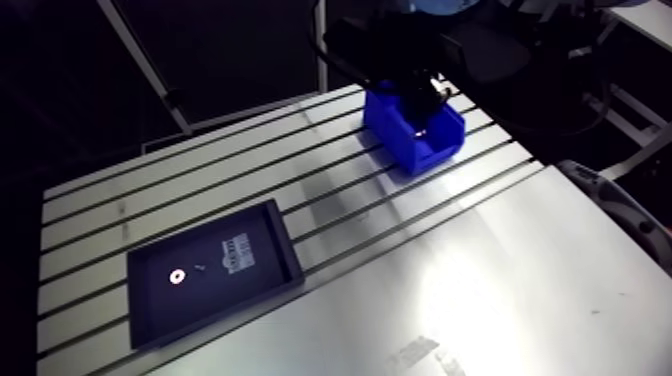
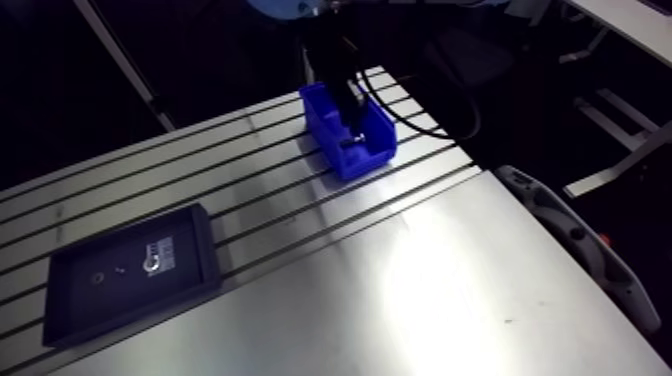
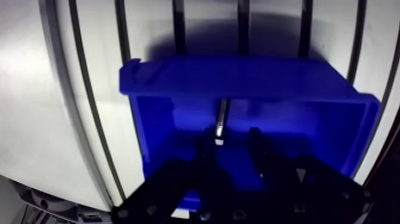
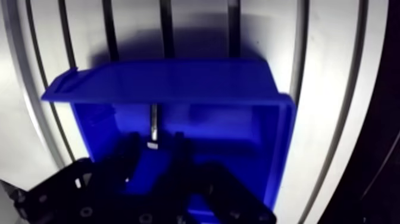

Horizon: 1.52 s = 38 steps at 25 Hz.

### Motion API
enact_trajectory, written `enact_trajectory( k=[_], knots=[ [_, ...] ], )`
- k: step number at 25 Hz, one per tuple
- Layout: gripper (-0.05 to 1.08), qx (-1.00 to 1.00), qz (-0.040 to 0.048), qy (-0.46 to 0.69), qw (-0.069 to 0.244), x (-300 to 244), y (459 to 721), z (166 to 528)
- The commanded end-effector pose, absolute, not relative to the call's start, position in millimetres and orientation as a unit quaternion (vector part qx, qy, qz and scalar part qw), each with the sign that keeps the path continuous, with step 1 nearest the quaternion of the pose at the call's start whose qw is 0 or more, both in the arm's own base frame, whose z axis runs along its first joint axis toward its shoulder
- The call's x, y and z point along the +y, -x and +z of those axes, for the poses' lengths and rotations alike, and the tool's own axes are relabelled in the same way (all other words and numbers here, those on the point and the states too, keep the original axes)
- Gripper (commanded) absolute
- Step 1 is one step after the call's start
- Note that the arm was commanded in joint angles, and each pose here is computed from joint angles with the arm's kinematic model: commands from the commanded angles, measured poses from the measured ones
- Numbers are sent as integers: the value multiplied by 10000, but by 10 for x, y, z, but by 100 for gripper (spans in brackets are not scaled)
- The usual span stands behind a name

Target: Pick up the M10 bolt from the tray and put it into the blue bin.

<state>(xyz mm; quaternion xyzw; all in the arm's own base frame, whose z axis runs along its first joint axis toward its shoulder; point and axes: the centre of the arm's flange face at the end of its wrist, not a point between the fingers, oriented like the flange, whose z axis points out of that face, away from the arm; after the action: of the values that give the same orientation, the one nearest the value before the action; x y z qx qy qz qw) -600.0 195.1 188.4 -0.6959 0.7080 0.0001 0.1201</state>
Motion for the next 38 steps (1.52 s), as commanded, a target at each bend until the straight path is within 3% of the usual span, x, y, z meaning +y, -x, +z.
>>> enact_trajectory(
  k=[1,6,7,8,11,13,17,25,32,35,38],
  knots=[
    [1,7084,203,6964,1135,1924,5886,2889],
    [1,7478,7,6556,1044,1783,5829,3738],
    [1,7678,-53,6324,1030,1696,5845,3811],
    [1,7885,-60,6063,1031,1636,5857,3857],
    [1,8687,53,4901,718,1476,5928,4033],
    [1,9126,75,4062,472,1362,6003,4151],
    [1,9744,252,2231,128,1186,6174,4434],
    [1,9995,195,39,-242,952,6248,4747],
    [1,9994,48,-326,41,424,5949,5010],
    [1,9993,-200,-291,142,236,5681,5194],
    [1,9991,-247,-292,170,169,5480,5296]
  ],
)
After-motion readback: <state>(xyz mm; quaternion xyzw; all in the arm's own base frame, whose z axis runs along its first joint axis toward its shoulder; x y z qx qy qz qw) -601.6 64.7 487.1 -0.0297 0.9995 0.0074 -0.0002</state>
